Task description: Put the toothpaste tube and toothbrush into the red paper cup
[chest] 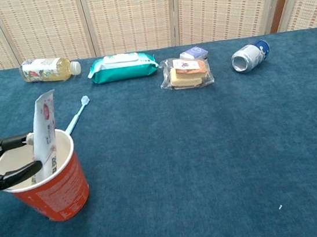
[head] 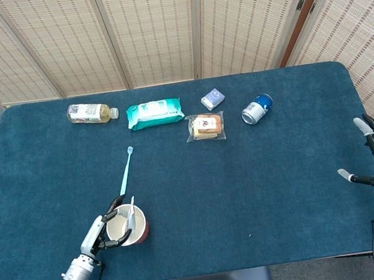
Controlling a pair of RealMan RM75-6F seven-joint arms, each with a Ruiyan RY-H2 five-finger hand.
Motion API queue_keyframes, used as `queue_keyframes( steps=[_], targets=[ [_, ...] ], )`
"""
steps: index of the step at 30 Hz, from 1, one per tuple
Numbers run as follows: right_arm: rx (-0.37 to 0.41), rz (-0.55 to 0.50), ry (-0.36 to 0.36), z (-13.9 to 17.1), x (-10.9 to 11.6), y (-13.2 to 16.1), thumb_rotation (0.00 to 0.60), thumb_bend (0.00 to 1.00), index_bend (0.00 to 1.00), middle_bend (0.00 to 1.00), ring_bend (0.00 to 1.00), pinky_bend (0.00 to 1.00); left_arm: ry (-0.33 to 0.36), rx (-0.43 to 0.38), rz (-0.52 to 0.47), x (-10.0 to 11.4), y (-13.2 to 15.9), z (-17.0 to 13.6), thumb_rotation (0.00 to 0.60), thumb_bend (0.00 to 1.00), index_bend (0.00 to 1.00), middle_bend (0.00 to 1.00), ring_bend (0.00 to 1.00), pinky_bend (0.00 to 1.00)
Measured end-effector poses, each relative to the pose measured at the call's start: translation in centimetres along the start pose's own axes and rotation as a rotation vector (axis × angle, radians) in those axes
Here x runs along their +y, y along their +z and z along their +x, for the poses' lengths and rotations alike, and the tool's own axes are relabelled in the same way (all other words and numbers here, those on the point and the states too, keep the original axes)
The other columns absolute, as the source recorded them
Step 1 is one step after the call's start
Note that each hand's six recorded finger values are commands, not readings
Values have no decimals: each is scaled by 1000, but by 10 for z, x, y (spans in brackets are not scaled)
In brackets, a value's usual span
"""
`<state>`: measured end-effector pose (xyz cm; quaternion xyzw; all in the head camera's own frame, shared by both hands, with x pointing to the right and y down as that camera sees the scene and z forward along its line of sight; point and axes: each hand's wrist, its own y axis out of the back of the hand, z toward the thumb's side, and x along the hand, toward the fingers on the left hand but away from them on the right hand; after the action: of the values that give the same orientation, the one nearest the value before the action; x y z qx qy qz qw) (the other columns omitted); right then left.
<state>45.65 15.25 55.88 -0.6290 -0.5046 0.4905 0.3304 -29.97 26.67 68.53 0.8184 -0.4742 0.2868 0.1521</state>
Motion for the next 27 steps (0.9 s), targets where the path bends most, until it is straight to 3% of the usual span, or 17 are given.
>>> queue_keyframes(
  steps=[11,20,27],
  targets=[
    [-2,-4,-1,1,0,-2,600,0,45,0,26,366,0,-5,9,0,5,-1,600,374,511,56,0,0],
    [-1,-3,-1,1,-1,-2,600,0,45,0,26,366,8,-13,1,1,6,-2,600,375,362,56,0,0],
    [-1,-4,2,1,-2,-1,600,0,46,0,26,366,11,-12,0,2,5,-3,600,375,339,57,0,0]
  ],
)
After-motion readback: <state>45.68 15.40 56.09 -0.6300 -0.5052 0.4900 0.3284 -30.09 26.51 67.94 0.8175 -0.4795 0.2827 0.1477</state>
